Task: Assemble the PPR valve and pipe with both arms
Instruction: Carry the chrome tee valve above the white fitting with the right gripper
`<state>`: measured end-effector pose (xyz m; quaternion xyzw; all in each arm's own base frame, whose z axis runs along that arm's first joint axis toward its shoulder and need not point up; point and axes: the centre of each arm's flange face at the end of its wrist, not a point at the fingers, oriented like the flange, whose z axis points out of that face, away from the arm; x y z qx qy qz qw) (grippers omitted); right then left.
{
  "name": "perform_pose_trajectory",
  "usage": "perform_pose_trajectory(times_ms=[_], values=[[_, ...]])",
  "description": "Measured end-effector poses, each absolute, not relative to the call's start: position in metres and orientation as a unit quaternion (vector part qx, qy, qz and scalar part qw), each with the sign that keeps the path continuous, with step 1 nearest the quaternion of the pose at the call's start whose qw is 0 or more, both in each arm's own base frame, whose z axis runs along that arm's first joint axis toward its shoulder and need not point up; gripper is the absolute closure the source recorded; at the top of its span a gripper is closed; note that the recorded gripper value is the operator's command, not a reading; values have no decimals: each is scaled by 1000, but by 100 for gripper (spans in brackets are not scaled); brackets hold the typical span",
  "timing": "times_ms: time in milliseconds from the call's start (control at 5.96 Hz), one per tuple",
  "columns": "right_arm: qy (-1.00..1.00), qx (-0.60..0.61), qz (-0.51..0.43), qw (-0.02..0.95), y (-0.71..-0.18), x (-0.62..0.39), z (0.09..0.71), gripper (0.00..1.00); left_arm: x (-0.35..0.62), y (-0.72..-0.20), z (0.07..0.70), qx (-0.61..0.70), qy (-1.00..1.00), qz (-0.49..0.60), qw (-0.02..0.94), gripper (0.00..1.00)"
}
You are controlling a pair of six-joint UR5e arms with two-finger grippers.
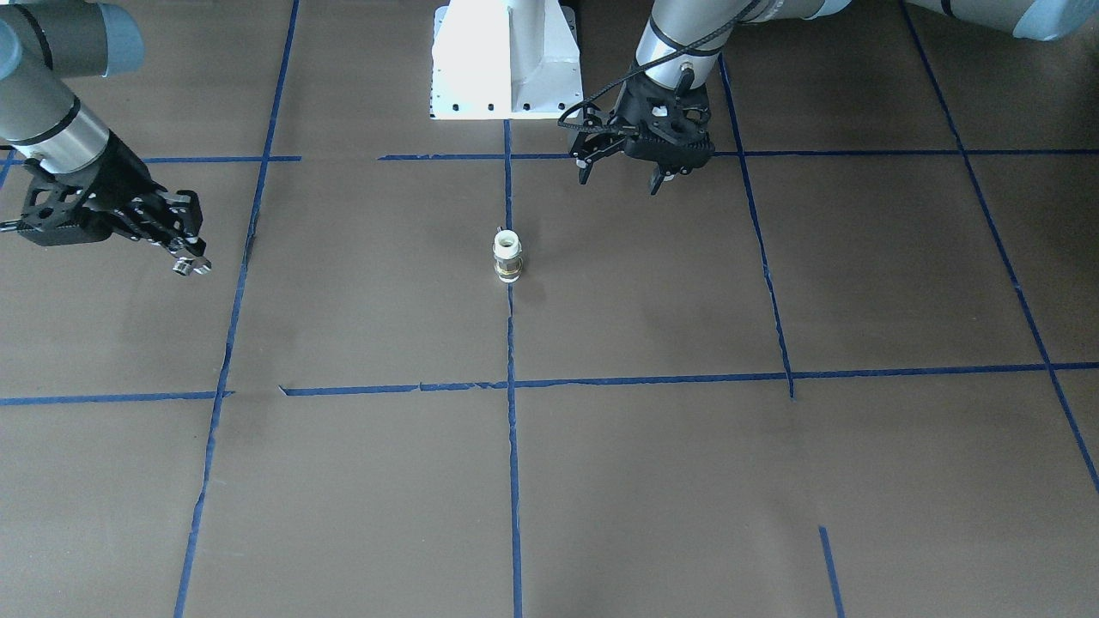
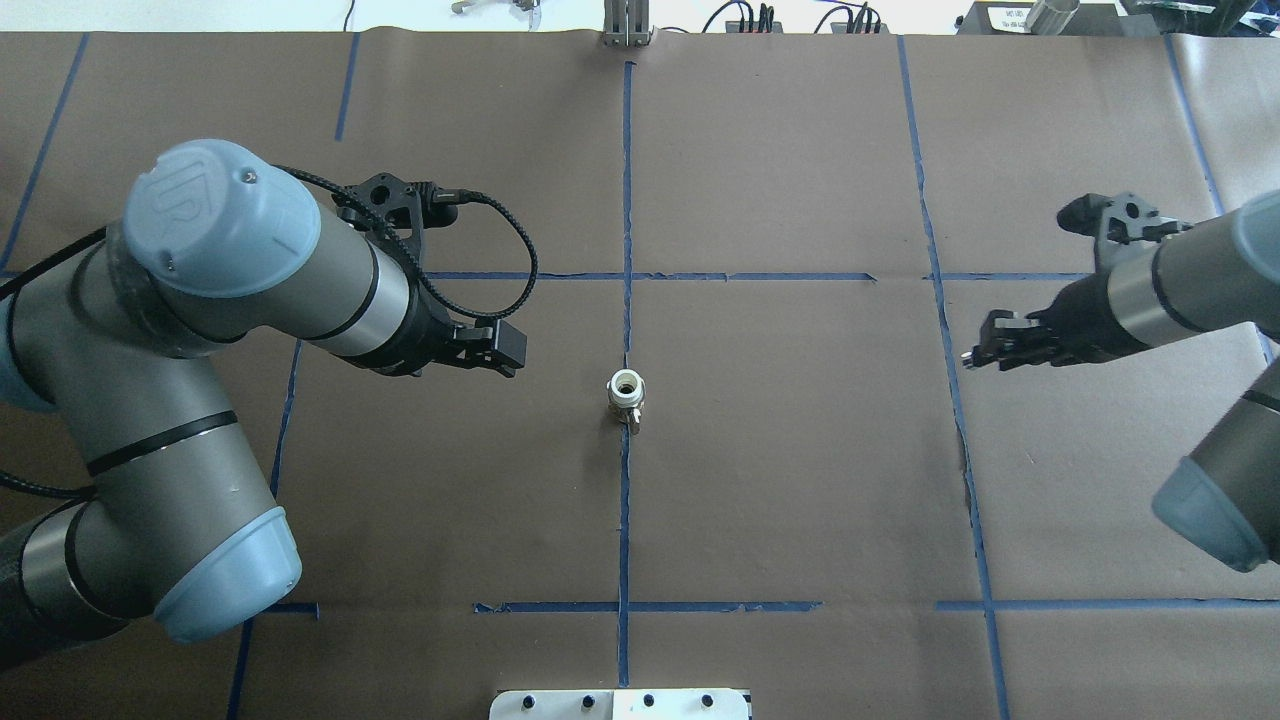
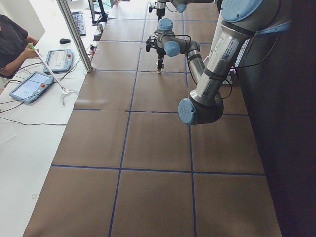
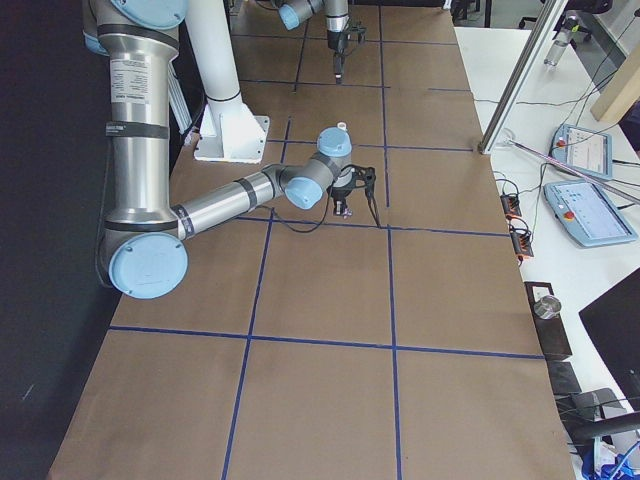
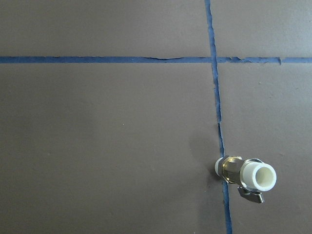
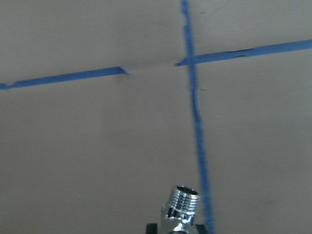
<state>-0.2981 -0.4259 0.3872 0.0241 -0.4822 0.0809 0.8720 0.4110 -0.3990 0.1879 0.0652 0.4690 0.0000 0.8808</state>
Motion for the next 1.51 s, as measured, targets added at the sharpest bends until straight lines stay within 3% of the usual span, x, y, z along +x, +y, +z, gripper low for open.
perform_pose_trajectory(times_ms=[672, 1511], values=[[-521, -38, 187, 832, -392, -451, 178, 100, 415, -396, 219, 51, 449, -1, 892, 4], [-488, -37, 228, 841, -384, -512, 152, 100, 435, -399, 251, 34, 422, 0, 906, 4]])
